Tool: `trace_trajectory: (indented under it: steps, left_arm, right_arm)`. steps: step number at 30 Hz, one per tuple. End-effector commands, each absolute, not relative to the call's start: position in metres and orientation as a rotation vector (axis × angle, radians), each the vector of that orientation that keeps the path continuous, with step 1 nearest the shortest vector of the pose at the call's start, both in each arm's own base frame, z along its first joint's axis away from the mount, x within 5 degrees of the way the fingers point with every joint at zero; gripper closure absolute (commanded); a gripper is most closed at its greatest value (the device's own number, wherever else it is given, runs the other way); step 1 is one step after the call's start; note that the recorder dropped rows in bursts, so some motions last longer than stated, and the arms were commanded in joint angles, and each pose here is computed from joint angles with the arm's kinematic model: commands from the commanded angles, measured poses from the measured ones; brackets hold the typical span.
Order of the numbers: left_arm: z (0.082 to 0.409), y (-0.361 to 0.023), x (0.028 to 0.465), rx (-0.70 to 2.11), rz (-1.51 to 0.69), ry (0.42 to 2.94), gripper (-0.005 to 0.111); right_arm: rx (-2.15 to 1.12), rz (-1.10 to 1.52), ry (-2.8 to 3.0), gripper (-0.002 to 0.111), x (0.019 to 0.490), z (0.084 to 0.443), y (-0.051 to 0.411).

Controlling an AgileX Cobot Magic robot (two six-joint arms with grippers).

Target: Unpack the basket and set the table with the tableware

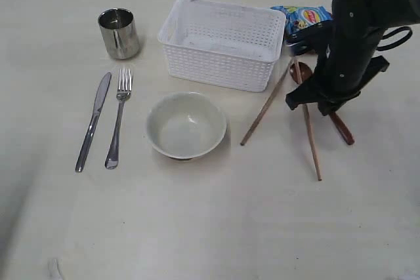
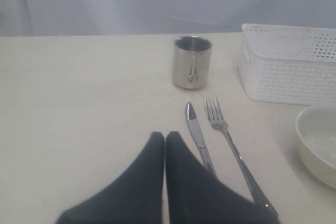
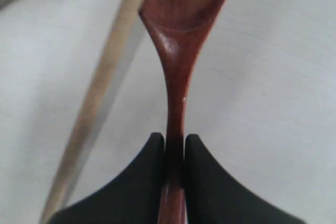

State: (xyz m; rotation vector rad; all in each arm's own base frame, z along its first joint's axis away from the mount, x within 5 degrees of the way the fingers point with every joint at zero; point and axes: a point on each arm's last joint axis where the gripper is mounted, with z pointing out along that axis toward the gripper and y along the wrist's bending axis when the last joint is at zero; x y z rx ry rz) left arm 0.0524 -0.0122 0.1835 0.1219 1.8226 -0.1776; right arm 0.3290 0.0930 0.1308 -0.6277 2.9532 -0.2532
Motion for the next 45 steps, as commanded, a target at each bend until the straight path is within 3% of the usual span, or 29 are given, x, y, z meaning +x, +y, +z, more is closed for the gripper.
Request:
trace_trajectory:
  steps: [1,8,17,25,33,39,45]
  left_arm:
    - [0.183,-0.013,0.052,0.128,-0.184,1.821,0.107]
    - [0.183,-0.013,0.052,0.128,-0.184,1.821,0.107]
    - [0.183,-0.013,0.052,0.128,-0.184,1.821,0.107]
    - [0.183,-0.013,0.052,0.128,-0.184,1.821,0.107]
    - [0.183,-0.013,0.052,0.128,-0.184,1.821,0.107]
    - [0.183,-0.013,0.052,0.128,-0.184,1.821,0.107]
    - [0.183,-0.013,0.052,0.128,-0.184,1.821,0.107]
  right_arm:
    - [-0.517,-0.394,2.948,0.109,0.332,0.136,0.082]
    - [-0.628,-0.361,2.923,0.109,0.327,0.135,0.101]
    - [-0.537,-0.395,2.879,0.109,0.333,0.144,0.09]
    - [-0.453,-0.226,2.748,0.109,0.32,0.206,0.093]
    - [-0.784,0.168,2.589,0.109,0.265,0.273,0.142]
    - [-1.013,0.203,2.683,0.109,0.239,0.275,0.175]
    - [-1.223,0.169,2.776,0.109,0.228,0.247,0.215]
